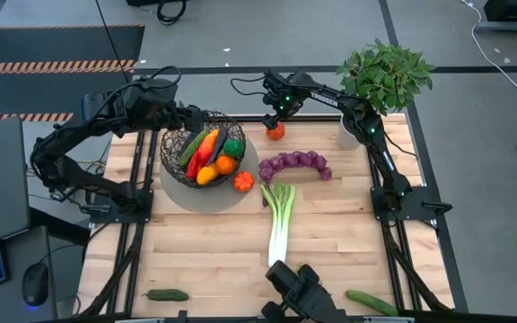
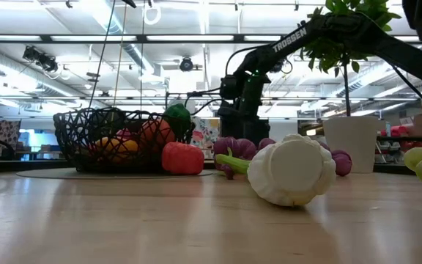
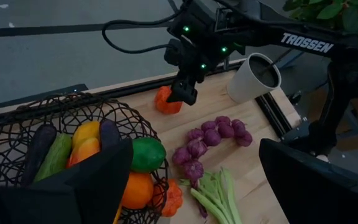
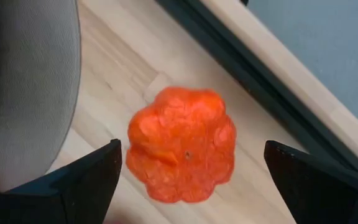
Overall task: Build produce basket
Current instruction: Put the orange pumpkin into the wire basket
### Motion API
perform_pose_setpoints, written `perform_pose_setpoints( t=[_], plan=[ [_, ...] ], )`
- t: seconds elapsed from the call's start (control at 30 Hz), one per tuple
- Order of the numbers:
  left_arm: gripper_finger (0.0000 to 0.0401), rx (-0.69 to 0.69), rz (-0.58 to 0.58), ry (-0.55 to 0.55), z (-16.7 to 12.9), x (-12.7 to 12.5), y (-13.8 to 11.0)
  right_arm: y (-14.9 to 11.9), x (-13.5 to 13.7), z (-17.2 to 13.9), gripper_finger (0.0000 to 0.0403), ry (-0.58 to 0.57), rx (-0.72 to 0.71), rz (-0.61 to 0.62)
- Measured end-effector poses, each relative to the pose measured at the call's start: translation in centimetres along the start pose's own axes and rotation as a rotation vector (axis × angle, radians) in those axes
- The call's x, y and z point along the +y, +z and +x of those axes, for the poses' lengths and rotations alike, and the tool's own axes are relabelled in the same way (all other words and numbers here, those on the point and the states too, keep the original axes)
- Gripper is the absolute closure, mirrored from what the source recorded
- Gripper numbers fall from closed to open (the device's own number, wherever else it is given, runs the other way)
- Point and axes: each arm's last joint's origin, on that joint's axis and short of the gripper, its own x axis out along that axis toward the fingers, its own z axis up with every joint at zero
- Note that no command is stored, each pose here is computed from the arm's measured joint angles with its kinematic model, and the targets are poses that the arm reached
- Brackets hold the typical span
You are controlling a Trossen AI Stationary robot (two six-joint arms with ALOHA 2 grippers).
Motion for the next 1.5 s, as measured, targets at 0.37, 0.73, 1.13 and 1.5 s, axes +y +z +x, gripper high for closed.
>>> perform_pose_setpoints(
  t=[0.37, 0.73, 1.13, 1.5],
  plan=[
    [0.0044, 0.0, -0.004, 0.0, 0.0, 0.0, 0.0, -2.3, 0.7, 3.9, 0.0015, 0.005, 0.106, 0.027],
    [0.0044, -0.004, -0.012, -0.003, 0.0, 0.0, 0.0, -1.8, 0.7, 4.1, 0.0063, -0.013, 0.036, 0.006],
    [0.0044, -0.005, -0.04, -0.004, 0.0, 0.0, 0.0, -1.6, 1.0, 3.6, 0.0082, 0.039, 0.042, 0.005],
    [0.0044, -0.021, -0.049, -0.022, 0.0, -0.2, 0.2, 0.9, 4.6, -5.1, 0.0084, 0.181, -0.062, -0.044]
  ],
)
